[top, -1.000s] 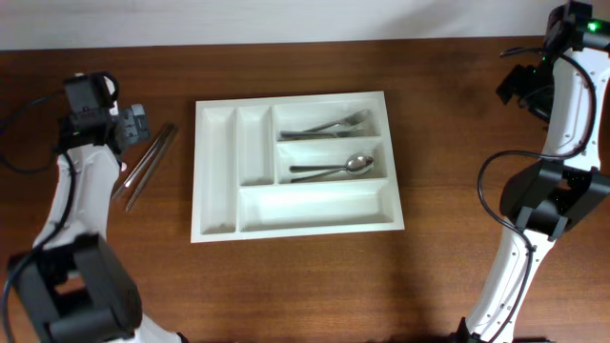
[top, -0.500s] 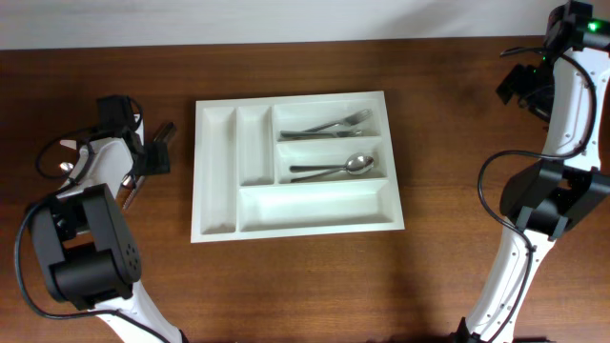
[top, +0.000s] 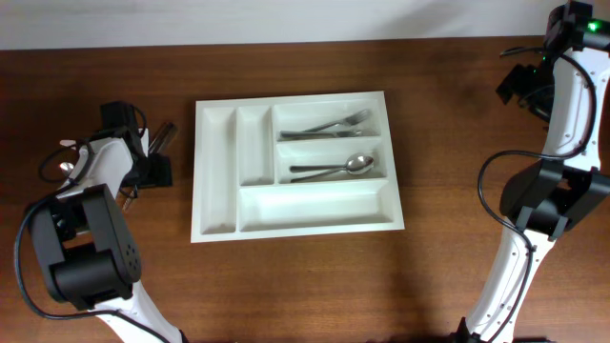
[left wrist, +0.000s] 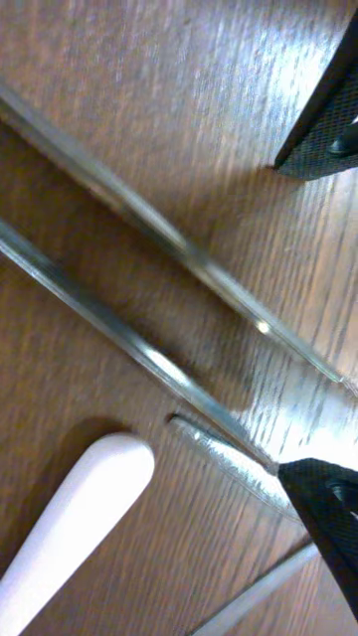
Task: Pack container
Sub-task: 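Close the left gripper on the silver tongs and lift them, then carry the tongs into the tray's bottom compartment and open the left gripper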
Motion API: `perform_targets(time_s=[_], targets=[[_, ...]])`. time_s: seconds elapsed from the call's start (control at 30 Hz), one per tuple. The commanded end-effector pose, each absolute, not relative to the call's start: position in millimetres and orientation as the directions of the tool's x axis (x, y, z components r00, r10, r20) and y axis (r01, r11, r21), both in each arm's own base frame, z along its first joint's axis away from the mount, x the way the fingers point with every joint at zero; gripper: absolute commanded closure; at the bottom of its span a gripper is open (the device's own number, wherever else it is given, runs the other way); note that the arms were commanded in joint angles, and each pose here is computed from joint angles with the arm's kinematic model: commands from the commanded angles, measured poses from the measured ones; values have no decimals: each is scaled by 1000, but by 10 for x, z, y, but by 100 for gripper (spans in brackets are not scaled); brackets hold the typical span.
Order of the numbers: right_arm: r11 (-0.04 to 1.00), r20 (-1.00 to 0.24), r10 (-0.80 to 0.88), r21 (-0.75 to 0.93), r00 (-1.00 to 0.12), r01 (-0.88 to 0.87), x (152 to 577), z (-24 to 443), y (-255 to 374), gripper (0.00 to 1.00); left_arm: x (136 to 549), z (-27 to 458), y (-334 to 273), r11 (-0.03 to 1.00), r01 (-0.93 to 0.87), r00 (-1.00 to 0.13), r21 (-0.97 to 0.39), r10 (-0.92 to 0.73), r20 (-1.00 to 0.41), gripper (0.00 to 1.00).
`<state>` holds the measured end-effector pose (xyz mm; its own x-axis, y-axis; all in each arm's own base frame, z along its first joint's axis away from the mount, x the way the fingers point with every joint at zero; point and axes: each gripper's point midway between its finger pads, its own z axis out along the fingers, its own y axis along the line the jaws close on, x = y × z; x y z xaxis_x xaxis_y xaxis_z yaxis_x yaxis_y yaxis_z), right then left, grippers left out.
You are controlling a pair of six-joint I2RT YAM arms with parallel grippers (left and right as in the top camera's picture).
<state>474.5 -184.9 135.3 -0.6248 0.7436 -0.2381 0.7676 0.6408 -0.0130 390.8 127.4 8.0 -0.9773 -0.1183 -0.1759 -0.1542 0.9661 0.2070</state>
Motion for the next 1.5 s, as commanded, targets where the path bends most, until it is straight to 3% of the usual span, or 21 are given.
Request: perform_targets(time_s=[0.0,0.1,0.23,0.37,0.47,0.63,0.77,0.8,1.17,1.47], targets=[[642,-286,737,14,-612,767,4755,1590,-1865,1,3902,68,1157,979,-138,-980,148,-114,-165,8],[642,-286,737,14,-612,767,4755,1590,-1865,1,3889,53,1086,985,-131,-981,109,-113,-157,8],[642,-286,737,14,-612,767,4755,1590,-1865,1,3868,37,1050,988,-127,-983,90,-113,-145,21],[642,-286,737,14,-612,767,4755,1590,-1865,1,3855,35,1049,988,-127,-984,90,-114,-140,51],[642,-286,737,14,-612,767,4755,1590,-1865,1,3853,35,1049,988,-127,-984,90,-114,-139,52],[642,-286,737,14,-612,767,4755,1590,-1865,1,3851,35,1050,988,-127,-984,91,-114,-139,79],[642,-286,737,14,-612,767,4755,1590,-1865,1,3851,35,1051,988,-127,-984,91,-114,-139,89],[642,-286,737,14,-612,767,4755,1590,-1865,1,3851,35,1051,988,-127,-984,91,-114,-139,96],[642,-286,737,14,-612,767,4755,1590,-1865,1,3949,159,1120,984,-134,-980,120,-113,-164,98],[642,-286,737,14,-612,767,4755,1590,-1865,1,4416,1129,1219,981,-146,-953,130,-104,-284,98]])
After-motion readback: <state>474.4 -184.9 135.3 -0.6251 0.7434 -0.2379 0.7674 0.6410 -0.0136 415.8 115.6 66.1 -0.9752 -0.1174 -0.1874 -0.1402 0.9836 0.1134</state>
